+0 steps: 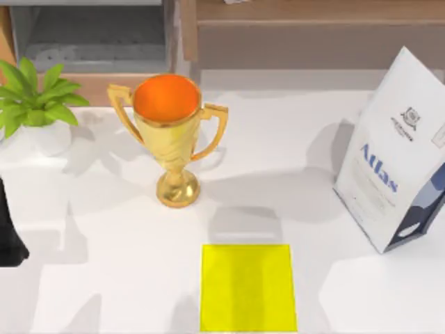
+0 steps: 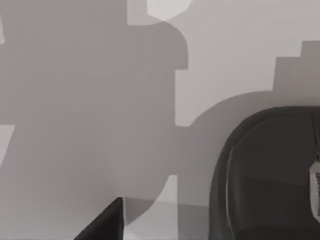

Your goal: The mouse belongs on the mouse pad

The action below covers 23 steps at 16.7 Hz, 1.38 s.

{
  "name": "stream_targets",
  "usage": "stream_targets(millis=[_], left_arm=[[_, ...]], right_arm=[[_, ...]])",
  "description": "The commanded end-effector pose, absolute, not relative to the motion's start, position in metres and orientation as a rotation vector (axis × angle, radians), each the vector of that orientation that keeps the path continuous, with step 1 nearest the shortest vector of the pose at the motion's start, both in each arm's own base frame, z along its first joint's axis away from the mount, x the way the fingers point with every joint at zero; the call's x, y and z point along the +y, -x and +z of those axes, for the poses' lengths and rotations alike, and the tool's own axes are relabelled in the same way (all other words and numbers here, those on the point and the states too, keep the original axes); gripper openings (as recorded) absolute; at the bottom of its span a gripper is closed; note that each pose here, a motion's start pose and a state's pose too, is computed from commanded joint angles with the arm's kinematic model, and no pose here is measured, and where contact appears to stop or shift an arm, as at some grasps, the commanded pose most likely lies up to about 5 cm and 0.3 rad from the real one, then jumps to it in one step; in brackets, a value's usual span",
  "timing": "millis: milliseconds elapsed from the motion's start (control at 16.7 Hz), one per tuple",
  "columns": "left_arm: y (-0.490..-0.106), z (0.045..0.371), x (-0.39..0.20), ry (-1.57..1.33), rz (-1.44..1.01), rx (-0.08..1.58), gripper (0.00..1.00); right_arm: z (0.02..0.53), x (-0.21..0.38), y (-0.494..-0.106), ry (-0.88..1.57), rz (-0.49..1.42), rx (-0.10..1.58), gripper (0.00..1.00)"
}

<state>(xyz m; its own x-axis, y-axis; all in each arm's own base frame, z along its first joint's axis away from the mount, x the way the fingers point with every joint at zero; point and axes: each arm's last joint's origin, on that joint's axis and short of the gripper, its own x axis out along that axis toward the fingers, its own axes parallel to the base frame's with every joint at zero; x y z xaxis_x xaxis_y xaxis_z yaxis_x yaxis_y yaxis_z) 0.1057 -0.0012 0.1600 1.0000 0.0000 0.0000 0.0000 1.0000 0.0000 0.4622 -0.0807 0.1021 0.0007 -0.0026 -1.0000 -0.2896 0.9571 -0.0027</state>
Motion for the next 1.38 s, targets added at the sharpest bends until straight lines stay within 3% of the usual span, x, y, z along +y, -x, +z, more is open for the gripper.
stream_targets(millis=[480, 960, 1380], left_arm=[[-0.106, 0.16, -0.001, 0.0, 0.0, 0.0, 1.0], [-0.106, 0.16, -0.001, 0.0, 0.0, 0.0, 1.0], [-0.106, 0.16, -0.001, 0.0, 0.0, 0.0, 1.0]], right_arm=[[0.102, -0.081, -0.462, 0.233, 0.228, 1.558, 0.02], [0.102, -0.081, -0.462, 0.233, 0.228, 1.558, 0.0], [0.158, -0.079, -0.467, 0.224, 0.234, 1.542, 0.0]])
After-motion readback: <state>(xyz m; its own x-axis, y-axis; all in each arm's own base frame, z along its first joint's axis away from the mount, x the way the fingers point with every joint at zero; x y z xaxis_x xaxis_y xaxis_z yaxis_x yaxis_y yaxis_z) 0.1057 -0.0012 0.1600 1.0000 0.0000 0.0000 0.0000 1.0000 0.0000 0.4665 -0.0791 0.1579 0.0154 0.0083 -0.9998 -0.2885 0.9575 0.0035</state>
